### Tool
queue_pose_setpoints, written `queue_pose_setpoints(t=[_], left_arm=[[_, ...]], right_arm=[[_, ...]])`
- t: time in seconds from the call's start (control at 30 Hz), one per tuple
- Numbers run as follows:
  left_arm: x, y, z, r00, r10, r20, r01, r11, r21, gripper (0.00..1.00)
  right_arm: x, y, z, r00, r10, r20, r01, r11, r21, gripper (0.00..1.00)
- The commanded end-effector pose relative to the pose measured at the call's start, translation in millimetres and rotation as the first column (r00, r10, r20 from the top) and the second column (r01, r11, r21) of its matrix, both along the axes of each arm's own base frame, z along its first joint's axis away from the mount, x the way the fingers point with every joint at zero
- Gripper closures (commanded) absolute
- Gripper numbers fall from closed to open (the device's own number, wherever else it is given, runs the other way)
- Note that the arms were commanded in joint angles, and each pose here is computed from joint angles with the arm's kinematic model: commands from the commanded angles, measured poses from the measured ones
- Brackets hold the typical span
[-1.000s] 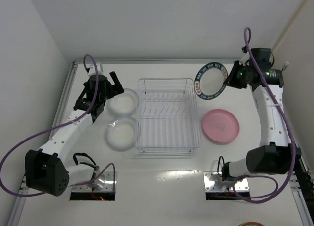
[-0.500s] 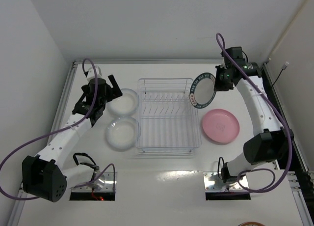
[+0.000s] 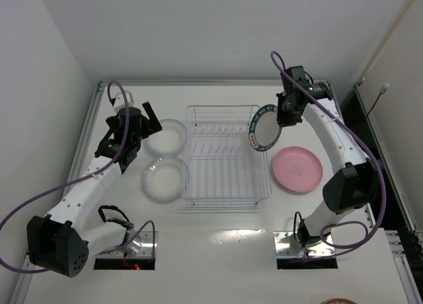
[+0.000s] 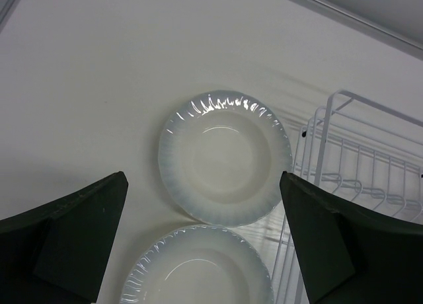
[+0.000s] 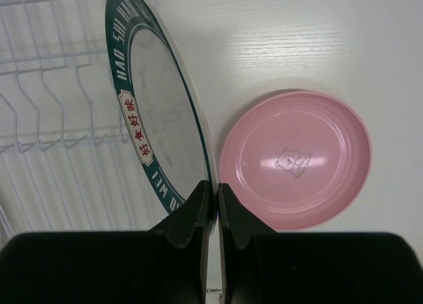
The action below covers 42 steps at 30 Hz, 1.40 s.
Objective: Load the plates into the dish rack
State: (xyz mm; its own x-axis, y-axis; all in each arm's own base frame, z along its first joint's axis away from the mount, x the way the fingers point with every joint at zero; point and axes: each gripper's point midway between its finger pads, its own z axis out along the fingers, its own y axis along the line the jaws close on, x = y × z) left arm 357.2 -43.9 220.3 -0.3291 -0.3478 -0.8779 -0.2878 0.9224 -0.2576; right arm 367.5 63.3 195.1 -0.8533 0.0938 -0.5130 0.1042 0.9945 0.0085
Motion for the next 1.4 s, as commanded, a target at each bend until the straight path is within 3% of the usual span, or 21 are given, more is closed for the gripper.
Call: queue_pose_setpoints(t=[0.0,0.33,0.53,0.6,0.97,1.17,1.3,1.33,1.37], left_arm=[[-4,0,6,1.000,0.006,0.027,-0.005,1.000,-0.004,0.00],[-7,1,16,0.998,0.010,0.055,-0.008,1.000,-0.021,0.00],[-12,2,11,0.999,0.009,0.046,-0.009,1.000,-0.018,0.00],[-13,2,7,0.999,0.013,0.037,-0.012,1.000,-0.023,0.00],[-16,1,5,0.999,0.012,0.038,-0.011,1.000,-0.020,0.00],[-18,2,4,0.999,0.012,0.038,-0.011,1.000,-0.020,0.00],[-18,3,5,0.999,0.024,0.041,-0.023,0.999,-0.025,0.00],[-18,3,5,0.999,0.024,0.041,-0.023,0.999,-0.025,0.00],[-18,3,5,0.999,0.024,0.041,-0.023,0.999,-0.025,0.00]], right_arm=[[7,5,5,0.999,-0.024,0.032,0.025,1.000,-0.017,1.00],[8,40,11,1.000,0.024,0.011,-0.023,0.999,-0.045,1.00],[1,62,-1,0.998,0.065,0.000,-0.065,0.998,0.012,1.00],[-2,67,-6,0.997,0.080,-0.011,-0.080,0.997,0.017,0.92],[-4,74,-9,0.995,0.100,-0.021,-0.099,0.994,0.051,0.85],[-7,70,-2,0.996,0.093,0.000,-0.093,0.995,0.044,0.74],[-4,58,31,0.996,0.060,0.064,-0.062,0.998,0.025,0.52],[1,53,45,0.994,0.041,0.097,-0.043,0.999,0.021,0.01],[-2,37,51,0.996,0.003,0.094,0.000,1.000,-0.029,0.00]])
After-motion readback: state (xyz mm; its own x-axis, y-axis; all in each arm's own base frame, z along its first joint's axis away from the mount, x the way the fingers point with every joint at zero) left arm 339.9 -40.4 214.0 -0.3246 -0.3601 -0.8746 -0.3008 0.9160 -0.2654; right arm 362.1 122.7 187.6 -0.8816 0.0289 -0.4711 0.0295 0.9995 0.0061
